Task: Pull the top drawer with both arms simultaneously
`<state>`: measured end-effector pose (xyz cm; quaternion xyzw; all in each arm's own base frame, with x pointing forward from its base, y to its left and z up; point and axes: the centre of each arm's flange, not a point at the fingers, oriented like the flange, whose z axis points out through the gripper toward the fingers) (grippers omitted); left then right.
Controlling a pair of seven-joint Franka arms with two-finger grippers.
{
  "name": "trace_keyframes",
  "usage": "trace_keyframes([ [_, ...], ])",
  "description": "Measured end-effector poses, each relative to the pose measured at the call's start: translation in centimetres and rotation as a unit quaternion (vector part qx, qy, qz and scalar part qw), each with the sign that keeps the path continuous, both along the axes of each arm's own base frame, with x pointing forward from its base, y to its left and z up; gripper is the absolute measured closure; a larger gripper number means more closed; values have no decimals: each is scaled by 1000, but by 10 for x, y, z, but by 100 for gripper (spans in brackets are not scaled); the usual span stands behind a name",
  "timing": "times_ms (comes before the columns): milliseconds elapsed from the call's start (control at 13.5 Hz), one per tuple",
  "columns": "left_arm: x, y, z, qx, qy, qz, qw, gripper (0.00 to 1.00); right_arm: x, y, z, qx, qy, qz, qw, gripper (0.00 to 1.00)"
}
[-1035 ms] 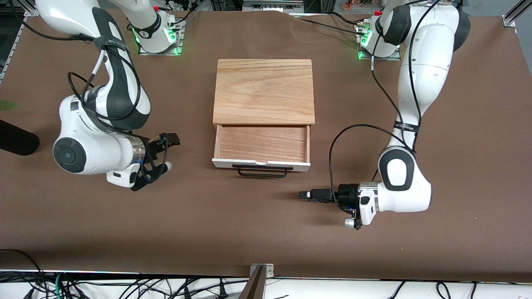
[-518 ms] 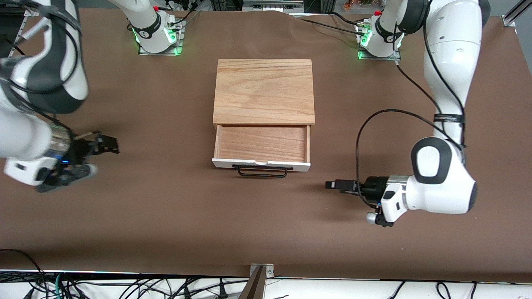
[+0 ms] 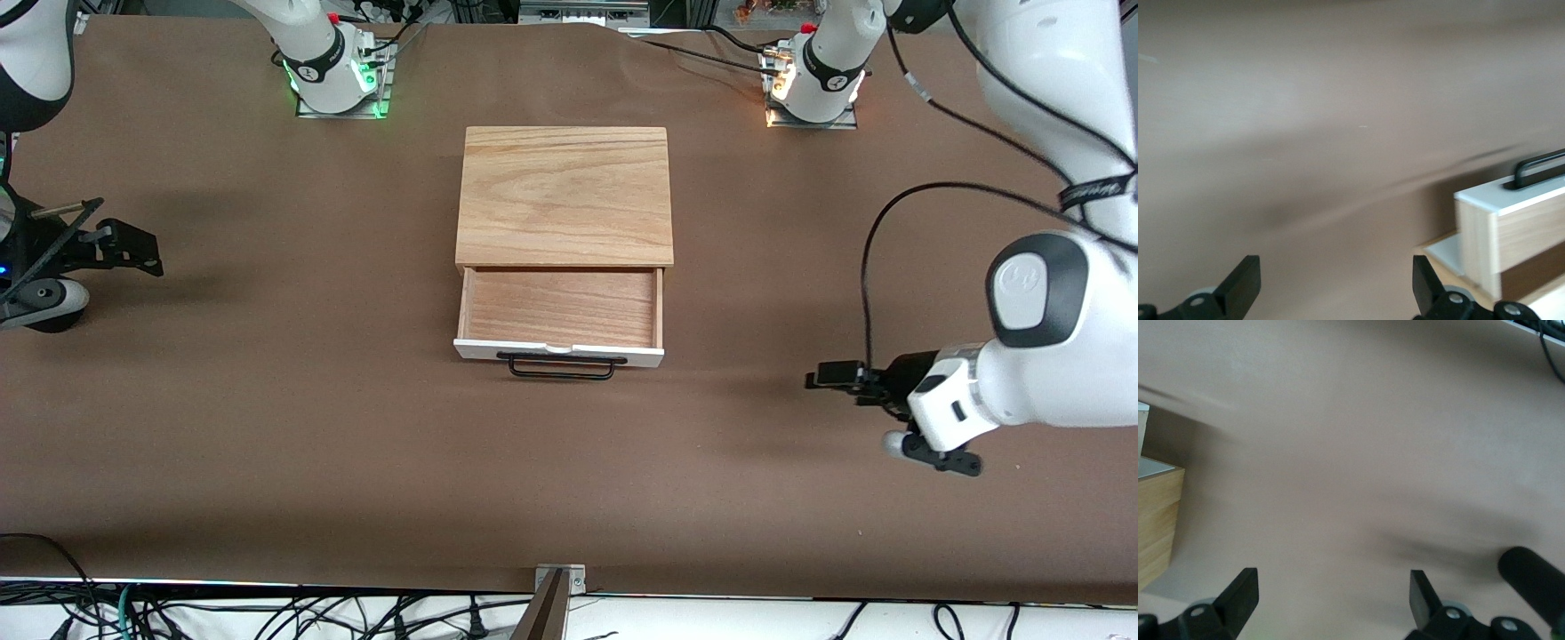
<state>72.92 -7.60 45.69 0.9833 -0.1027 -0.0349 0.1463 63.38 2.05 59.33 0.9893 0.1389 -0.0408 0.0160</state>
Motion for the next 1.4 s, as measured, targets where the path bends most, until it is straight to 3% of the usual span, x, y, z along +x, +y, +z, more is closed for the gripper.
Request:
trace_keyframes([
  [296,-21,33,76,85,-47,5,995,0,-43,-7,-18,20,-36,-39,998,0],
  [518,-41,74,118,101,-64,32,992,0,-70,-4,-9,22,-49,-63,997,0],
  [739,-68,98,138,113,-38,44,992,0,-71,-10,-7,16,-53,-66,996,0],
  [1035,-112,98,154,136,23,91,986,0,-72,-10,-10,14,-40,-67,997,0],
  [1405,-142,81,141,135,52,88,986,0,-72,-23,-7,12,-40,-79,996,0],
])
